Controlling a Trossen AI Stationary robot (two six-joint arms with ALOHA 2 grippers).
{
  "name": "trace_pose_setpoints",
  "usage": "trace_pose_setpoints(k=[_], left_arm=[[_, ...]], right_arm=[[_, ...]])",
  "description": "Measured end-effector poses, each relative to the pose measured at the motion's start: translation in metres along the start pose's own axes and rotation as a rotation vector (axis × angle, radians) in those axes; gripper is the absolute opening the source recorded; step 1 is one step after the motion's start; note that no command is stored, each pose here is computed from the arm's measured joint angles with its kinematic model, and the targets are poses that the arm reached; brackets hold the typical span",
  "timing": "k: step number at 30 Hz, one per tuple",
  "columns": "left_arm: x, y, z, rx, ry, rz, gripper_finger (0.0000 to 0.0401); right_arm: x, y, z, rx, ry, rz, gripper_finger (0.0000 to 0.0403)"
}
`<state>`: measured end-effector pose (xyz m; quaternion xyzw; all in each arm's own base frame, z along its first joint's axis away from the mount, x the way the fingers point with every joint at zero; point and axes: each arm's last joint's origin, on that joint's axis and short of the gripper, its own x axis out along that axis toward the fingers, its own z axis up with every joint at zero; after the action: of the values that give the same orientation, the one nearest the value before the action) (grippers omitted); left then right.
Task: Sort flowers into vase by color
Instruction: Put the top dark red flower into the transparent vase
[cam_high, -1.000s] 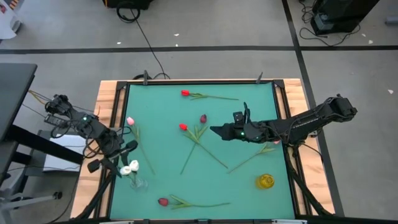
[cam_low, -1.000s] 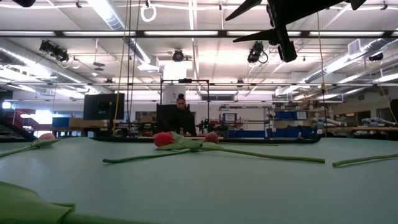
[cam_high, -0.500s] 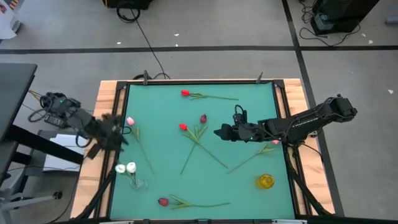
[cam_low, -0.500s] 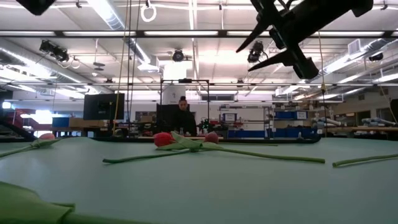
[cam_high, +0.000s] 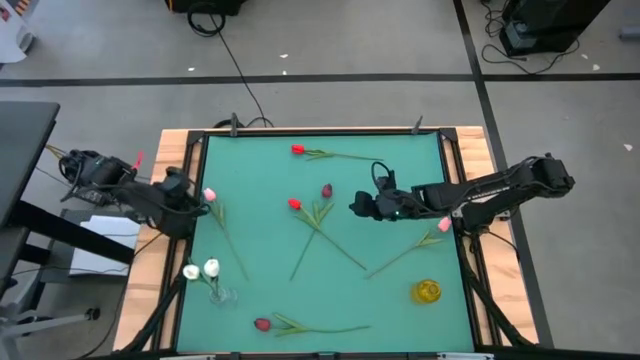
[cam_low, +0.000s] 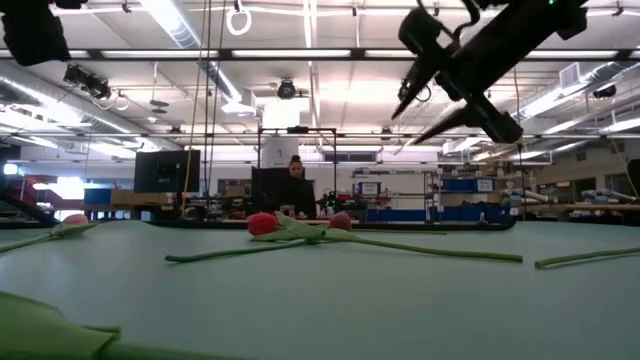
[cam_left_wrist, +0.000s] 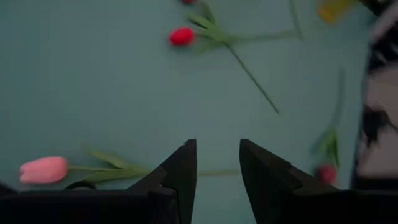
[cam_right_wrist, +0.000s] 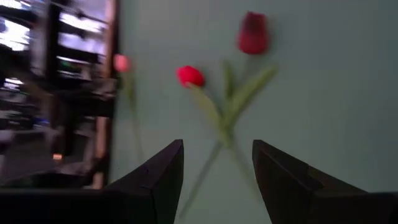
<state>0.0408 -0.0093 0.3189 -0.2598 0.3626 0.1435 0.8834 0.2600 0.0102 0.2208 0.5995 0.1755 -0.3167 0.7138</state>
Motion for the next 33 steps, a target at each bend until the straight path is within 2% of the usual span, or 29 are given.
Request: trace_pose_setpoints(k=[4,10,14,17,22,26,30,33], left_arm=[[0.006,-0.002,0.002,-0.091,-0.033,0.112,0.0125],[0.018,-0.008,0.008,-0.201,-0.045,0.235,0.0125],[0.029,-0.014,0.014,-0.263,-0.044,0.297,0.0125],[0.038,-0.022,0.019,-0.315,-0.034,0.293,0.0125],[0.056,-0.043,0.030,-0.414,-0.017,0.176,0.0125],[0.072,-0.053,0.038,-0.441,-0.039,0.187,0.0125],[0.097,-0.062,0.047,-0.475,-0.019,0.206,0.0125],[0.116,-0.069,0.053,-0.477,-0.016,0.209,0.0126]], right_arm=[[0.003,-0.005,0.009,-0.049,0.053,-0.046,0.0199],[0.006,-0.007,0.022,-0.132,0.068,-0.056,0.0199],[0.007,-0.015,0.030,-0.195,0.069,-0.133,0.0198],[0.007,-0.027,0.039,-0.213,0.096,-0.247,0.0196],[0.003,-0.042,0.044,-0.250,0.249,-0.359,0.0184],[0.004,-0.040,0.044,-0.335,0.261,-0.329,0.0173],[0.016,-0.030,0.044,-0.352,0.227,-0.218,0.0169],[0.038,-0.024,0.042,-0.346,0.216,-0.123,0.0169]])
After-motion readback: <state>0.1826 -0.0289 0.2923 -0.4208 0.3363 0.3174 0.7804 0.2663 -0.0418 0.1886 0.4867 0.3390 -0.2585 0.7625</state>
